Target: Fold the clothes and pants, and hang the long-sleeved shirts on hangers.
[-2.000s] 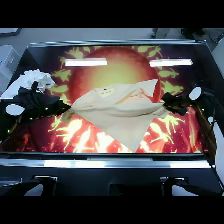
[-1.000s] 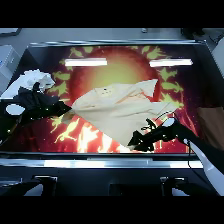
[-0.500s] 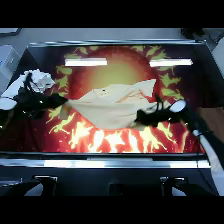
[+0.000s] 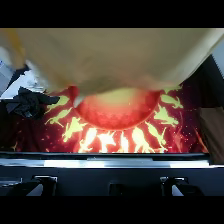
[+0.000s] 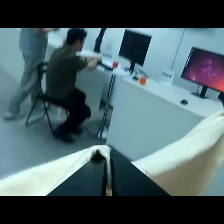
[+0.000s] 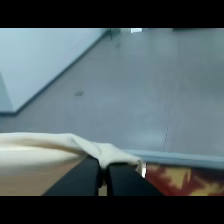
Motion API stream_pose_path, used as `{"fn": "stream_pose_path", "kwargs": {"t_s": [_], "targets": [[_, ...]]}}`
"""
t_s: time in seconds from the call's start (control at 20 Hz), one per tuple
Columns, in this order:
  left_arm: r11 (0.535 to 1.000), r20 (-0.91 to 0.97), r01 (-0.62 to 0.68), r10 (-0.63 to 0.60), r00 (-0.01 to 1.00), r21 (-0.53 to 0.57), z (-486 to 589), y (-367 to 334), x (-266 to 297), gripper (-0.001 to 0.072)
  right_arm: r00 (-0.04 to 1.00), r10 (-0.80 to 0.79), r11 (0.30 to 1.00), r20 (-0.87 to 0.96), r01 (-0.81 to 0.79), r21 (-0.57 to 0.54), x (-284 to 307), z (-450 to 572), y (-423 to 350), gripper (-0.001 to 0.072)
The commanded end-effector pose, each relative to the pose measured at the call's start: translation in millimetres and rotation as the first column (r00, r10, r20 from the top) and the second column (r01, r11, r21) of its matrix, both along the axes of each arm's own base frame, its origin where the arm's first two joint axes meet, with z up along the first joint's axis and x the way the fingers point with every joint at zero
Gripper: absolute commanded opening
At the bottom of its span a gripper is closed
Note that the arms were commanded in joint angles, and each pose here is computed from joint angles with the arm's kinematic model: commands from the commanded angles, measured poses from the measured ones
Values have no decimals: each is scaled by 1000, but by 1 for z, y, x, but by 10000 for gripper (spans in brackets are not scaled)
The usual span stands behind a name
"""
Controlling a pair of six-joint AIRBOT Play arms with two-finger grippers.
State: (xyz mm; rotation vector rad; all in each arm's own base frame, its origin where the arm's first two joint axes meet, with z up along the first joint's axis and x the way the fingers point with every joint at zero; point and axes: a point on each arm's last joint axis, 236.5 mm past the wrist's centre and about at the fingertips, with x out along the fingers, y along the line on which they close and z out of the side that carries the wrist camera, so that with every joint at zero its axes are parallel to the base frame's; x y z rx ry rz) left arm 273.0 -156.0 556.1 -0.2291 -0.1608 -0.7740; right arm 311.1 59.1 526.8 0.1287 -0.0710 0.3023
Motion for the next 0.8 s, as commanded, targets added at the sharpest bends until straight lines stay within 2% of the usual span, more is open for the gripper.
{"fn": "stream_pose_path", "kwargs": {"t_s": [0.0, 0.15, 0.25, 0.35, 0.4, 0.45, 0.55, 0.6, 0.75], "targets": [[997, 257, -5, 24, 966, -76, 78, 6, -92, 18, 953, -62, 998, 295, 66, -2, -87, 82, -5, 41], [992, 298, -76, 103, 949, -101, 89, 20, -93, 18, 936, -80, 997, 343, 80, 13, -95, 93, -9, 41], [986, 237, -132, 152, 959, -101, 77, 29, -70, 19, 953, -80, 997, 294, 82, 4, -81, 82, -10, 41], [979, 134, -200, 203, 970, -36, 42, 36, -28, 19, 992, -45, 999, 116, 47, -14, -48, 40, -5, 41], [975, 60, -222, 220, 974, 17, 14, 38, -2, 19, 998, -14, 1000, -66, 12, -27, -25, -4, 0, 41], [970, -33, -232, 234, 972, 69, -22, 40, 30, 19, 965, 11, 998, -262, -26, -54, -2, -56, 2, 41], [966, -220, -229, 250, 943, 116, -99, 44, 96, 19, 796, 36, 995, -604, -86, -54, 48, -170, -2, 41], [964, -303, -229, 260, 917, 134, -140, 47, 129, 19, 718, 32, 996, -695, -77, -34, 80, -221, -9, 41], [952, -497, -200, 293, 817, 233, -273, 54, 215, 19, 602, -3, 997, -799, 65, 45, 178, -336, -35, 41]]}}
